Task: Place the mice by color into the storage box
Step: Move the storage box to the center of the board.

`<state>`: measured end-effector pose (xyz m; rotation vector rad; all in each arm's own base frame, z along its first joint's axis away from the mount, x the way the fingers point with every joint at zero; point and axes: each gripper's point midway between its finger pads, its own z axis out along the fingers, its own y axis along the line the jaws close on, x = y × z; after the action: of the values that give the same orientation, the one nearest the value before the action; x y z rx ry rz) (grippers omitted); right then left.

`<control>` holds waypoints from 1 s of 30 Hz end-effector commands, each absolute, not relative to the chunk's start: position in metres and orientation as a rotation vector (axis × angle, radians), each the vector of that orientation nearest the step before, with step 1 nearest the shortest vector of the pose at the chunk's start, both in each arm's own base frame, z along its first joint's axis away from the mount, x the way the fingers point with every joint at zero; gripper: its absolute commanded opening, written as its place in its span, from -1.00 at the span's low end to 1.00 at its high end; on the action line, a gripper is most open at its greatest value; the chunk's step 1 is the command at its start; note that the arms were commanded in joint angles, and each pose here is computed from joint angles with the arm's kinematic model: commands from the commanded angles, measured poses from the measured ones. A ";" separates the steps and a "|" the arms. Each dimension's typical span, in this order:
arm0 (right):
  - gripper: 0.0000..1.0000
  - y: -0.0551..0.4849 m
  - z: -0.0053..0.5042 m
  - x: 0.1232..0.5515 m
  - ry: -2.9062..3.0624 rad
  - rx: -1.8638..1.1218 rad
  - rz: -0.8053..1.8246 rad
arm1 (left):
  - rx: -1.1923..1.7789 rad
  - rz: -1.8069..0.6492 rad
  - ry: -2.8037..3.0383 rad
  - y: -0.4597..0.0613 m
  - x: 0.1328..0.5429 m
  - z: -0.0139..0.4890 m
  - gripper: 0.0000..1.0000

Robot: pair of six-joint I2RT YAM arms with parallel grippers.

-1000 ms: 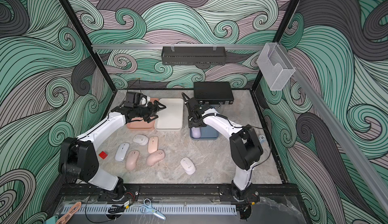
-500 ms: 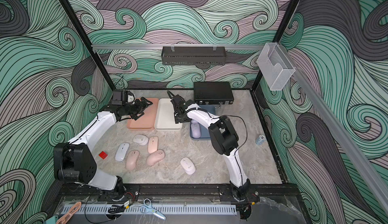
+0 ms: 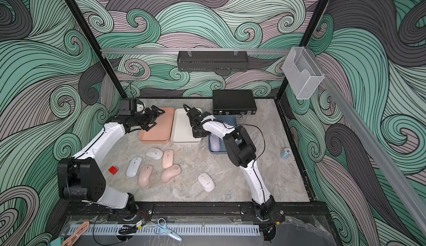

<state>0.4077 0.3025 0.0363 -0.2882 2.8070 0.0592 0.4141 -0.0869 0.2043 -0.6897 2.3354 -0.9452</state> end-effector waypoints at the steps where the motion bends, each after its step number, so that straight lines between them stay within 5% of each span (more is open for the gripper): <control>1: -0.78 0.296 0.052 0.408 2.767 -0.275 0.051 | -0.671 -0.985 2.290 -0.087 0.415 0.221 0.85; 7: -0.90 0.287 0.055 0.395 2.766 -0.282 0.043 | -0.673 -0.995 2.287 -0.088 0.415 0.221 0.85; 22: -0.86 0.266 0.046 0.336 2.799 -0.293 -0.012 | -0.676 -1.004 2.290 -0.090 0.416 0.217 0.84; 30: -0.63 0.262 0.041 0.319 2.812 -0.297 -0.043 | -0.672 -1.005 2.291 -0.092 0.415 0.216 0.84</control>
<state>0.3204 0.2683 0.0313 -0.3404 2.8301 -0.0198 0.4164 -0.0905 0.2082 -0.6922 2.3136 -0.9925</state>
